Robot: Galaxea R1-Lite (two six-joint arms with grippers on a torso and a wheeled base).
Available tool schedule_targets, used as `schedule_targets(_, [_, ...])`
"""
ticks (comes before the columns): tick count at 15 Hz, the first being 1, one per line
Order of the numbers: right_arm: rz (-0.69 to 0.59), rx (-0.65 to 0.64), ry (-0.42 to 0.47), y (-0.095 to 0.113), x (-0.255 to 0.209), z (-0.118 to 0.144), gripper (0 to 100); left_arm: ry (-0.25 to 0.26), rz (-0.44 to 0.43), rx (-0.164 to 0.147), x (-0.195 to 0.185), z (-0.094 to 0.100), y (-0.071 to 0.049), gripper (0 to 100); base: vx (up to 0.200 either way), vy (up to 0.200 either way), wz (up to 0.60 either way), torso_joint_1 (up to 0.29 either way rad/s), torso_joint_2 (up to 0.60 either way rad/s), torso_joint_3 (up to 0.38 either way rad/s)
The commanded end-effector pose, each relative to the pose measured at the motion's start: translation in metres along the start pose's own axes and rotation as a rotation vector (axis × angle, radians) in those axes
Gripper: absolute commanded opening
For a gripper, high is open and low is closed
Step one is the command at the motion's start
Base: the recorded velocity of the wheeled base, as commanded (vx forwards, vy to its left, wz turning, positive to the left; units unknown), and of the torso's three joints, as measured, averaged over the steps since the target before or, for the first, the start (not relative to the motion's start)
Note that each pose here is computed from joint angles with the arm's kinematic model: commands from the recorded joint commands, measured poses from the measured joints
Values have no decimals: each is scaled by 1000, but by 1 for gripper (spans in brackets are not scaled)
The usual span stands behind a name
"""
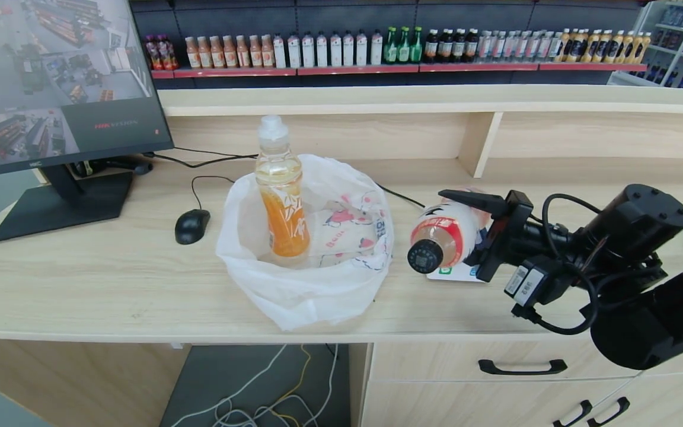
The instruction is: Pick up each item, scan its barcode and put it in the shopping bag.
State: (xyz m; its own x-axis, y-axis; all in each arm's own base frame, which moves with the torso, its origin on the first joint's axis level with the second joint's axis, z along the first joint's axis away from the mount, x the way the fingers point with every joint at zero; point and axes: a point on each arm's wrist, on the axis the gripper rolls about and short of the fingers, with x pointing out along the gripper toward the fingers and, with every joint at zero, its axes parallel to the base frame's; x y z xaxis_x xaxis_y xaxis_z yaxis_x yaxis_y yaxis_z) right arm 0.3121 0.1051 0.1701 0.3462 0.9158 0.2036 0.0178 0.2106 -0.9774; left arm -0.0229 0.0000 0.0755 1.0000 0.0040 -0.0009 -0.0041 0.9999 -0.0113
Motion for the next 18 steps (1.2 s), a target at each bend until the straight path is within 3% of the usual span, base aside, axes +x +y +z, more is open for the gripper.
schedule_targets(1, [8, 5, 7, 3, -2, -2, 0, -1, 1, 1, 0, 0, 0, 100, 0, 0, 0, 0, 0, 0])
schedule_targets(18, [42, -55, 28, 14, -14, -9, 0, 1, 1, -1, 0, 0, 0, 100, 0, 0, 0, 0, 0, 0])
